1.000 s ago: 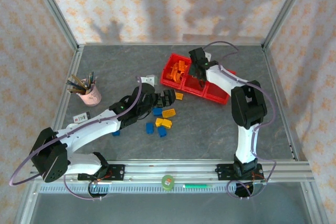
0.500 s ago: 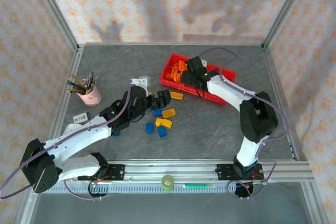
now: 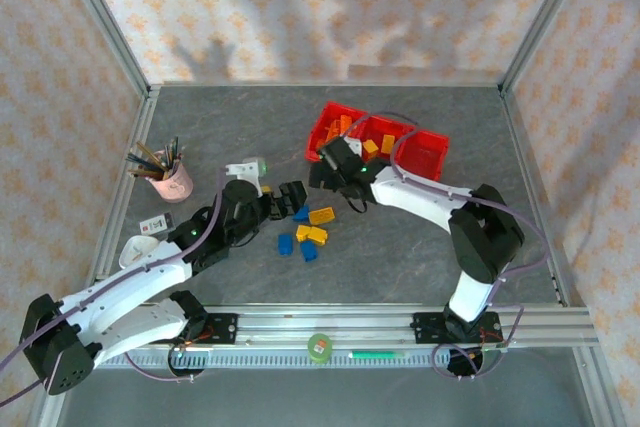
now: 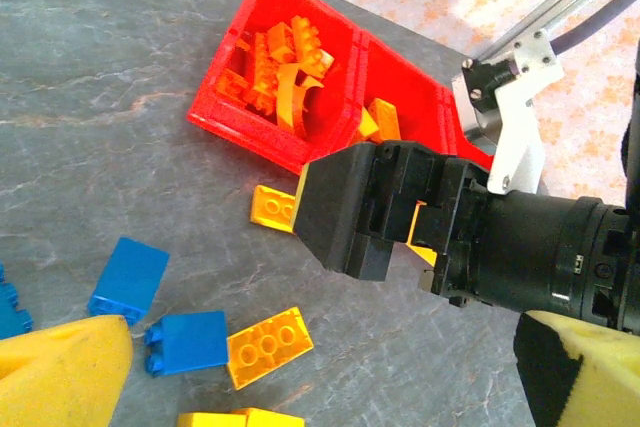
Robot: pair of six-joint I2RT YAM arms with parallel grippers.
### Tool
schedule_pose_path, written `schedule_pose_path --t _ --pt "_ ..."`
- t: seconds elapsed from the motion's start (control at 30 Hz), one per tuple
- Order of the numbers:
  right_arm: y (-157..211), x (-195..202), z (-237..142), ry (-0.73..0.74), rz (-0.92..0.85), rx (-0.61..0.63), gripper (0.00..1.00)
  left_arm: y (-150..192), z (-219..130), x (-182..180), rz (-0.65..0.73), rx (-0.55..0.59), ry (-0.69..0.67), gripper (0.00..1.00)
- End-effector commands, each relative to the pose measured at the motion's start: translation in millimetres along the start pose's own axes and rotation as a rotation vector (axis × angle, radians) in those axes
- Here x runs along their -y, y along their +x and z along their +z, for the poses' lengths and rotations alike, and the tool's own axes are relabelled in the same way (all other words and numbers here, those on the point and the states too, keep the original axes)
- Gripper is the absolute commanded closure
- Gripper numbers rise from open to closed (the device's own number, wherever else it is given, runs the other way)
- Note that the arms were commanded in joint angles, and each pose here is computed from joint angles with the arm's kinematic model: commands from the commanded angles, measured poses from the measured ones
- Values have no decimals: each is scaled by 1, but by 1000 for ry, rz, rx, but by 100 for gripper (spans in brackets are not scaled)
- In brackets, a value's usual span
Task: Sort the legos into containers by color
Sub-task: Pick up the lego from the center of the table.
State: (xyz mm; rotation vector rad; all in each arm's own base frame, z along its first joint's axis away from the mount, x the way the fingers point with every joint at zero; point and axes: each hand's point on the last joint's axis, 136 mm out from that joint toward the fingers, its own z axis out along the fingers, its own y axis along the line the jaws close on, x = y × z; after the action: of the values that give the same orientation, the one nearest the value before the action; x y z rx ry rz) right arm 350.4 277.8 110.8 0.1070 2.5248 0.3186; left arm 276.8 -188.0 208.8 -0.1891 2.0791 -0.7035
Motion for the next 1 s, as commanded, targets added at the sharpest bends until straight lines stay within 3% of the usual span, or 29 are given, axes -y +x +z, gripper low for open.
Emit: schedule_pose_path --t 0.0,0.7,0.97 --pt "6 5 16 52 58 4 0 3 -5 -18 -21 7 -57 1" --pt "4 30 91 272 89 14 0 0 -12 -32 -47 55 -84 1" --pt "13 30 100 255 61 -25 22 -1 -13 -34 -52 59 -88 1"
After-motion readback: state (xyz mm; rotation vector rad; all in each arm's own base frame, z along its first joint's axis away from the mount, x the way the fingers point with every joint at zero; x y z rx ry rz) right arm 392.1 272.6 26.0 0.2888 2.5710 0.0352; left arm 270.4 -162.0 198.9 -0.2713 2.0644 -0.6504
